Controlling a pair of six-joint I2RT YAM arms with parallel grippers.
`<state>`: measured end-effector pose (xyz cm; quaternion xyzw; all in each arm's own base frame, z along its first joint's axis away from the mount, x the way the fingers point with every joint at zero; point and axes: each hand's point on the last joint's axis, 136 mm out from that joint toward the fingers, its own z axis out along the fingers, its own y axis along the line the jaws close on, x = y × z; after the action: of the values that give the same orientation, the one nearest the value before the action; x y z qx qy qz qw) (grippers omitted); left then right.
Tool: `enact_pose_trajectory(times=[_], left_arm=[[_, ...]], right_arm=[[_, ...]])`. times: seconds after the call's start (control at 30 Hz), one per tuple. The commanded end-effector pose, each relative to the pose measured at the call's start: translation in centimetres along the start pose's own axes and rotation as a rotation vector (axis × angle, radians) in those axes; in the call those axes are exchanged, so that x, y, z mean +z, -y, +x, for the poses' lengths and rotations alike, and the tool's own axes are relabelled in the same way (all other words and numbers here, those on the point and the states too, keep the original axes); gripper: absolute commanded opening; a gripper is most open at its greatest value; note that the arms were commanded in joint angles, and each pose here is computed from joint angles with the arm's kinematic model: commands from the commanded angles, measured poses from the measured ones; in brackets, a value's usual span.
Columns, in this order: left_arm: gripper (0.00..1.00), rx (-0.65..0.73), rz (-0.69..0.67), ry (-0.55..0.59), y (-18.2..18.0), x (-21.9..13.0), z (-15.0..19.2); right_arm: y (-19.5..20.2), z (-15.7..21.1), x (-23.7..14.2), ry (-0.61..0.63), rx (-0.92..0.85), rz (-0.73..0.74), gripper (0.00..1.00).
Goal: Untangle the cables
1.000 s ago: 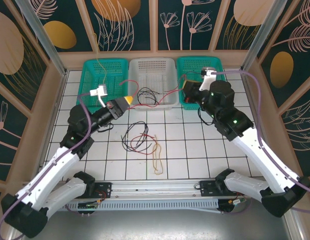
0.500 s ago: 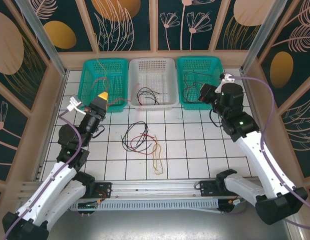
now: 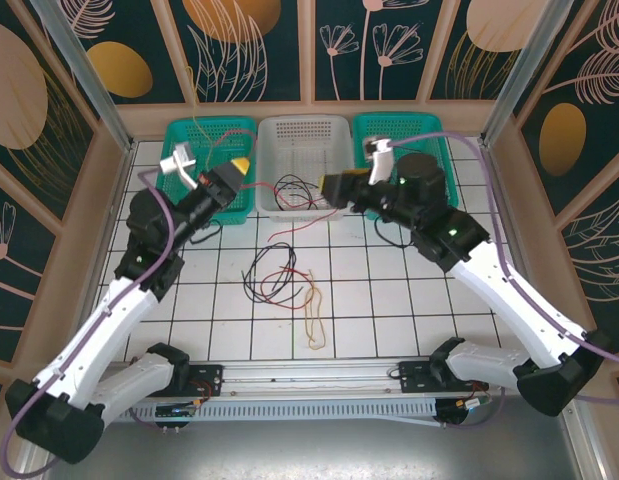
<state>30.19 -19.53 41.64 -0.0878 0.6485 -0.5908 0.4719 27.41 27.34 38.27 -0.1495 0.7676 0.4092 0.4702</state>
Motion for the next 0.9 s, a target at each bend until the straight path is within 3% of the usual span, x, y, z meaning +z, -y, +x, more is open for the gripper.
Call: enact_pose_trajectory(times=[0.0, 0.27, 0.57, 0.77, 0.87], left_arm=[[0.00, 0.083, 0.070, -0.194, 2.7, 1.0, 1.8], [0.00, 0.041, 0.180, -0.316, 5.1, 2.8, 2.5], [0.00, 0.024, 0.211, -0.394, 5.5, 3.2, 3.3], [0.00, 0.050, 0.223, -0.402, 6.4, 3.0, 3.1], [0.00, 0.049, 0.217, -0.399, 6.3, 3.2, 3.0]], right_arm=[[-3.2, -1.4, -0.3, 0.044, -0.099, -0.126, 0.72], [-6.1, -1.1, 0.1, 0.019, -0.140, -0.246, 0.74], [-6.6, 0.5, 3.4, -0.061, -0.270, -0.126, 0.76], [-7.6, 2.2, 5.0, -0.125, -0.307, -0.144, 0.64], [-7.3, 2.2, 5.2, -0.125, -0.308, -0.127, 0.41]])
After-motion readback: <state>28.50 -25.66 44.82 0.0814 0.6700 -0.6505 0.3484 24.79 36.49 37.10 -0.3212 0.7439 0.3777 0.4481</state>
